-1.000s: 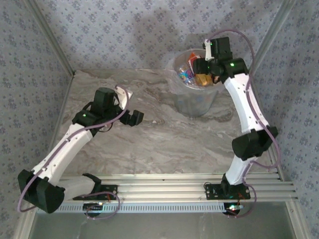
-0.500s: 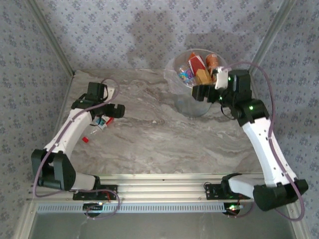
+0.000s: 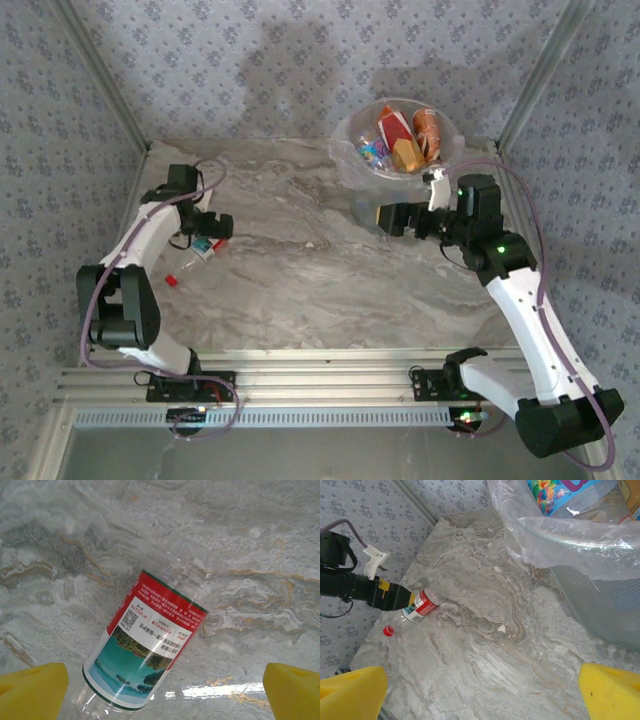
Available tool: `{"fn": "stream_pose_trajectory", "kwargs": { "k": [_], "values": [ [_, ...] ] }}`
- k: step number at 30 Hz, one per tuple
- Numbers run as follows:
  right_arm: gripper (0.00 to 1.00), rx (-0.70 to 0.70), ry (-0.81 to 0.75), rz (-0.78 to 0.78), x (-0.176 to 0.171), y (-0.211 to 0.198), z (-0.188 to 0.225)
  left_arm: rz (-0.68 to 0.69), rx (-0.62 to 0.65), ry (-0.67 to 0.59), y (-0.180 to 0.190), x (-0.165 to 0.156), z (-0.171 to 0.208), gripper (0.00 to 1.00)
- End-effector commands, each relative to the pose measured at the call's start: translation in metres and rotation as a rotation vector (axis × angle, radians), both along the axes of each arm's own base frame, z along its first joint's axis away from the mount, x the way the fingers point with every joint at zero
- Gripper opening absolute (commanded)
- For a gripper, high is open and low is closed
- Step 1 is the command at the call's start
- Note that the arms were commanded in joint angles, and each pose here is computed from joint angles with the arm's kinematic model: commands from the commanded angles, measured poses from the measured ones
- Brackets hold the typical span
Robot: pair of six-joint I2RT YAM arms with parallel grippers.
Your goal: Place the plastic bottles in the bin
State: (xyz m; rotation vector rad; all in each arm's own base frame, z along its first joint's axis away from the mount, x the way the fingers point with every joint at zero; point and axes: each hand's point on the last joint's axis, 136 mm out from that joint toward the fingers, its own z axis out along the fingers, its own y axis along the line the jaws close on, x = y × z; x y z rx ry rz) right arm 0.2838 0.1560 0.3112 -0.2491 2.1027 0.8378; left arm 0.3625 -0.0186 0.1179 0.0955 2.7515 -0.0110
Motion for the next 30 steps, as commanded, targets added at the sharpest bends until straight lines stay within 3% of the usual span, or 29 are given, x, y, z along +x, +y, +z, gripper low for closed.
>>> {"fn": "stream_pose_trajectory", "kwargs": {
  "k": [1,5,17,30],
  "values": [
    [1.00,0.035,-0.018,0.021,-0.006,0.004,0.006,-0.009,-0.024,0.046,0.001,0.000,-0.004,1.00],
    [1.00,0.030,-0.020,0.017,-0.010,0.001,0.006,-0.018,-0.065,0.093,-0.006,-0.002,-0.015,1.00],
    [1.00,0.032,-0.042,0.002,-0.029,-0.007,0.009,0.030,0.007,0.225,0.008,-0.009,-0.051,0.96],
    [1.00,0.050,-0.047,-0.009,-0.035,-0.009,0.010,0.000,0.015,0.317,-0.010,-0.017,-0.073,0.81]
  ]
}}
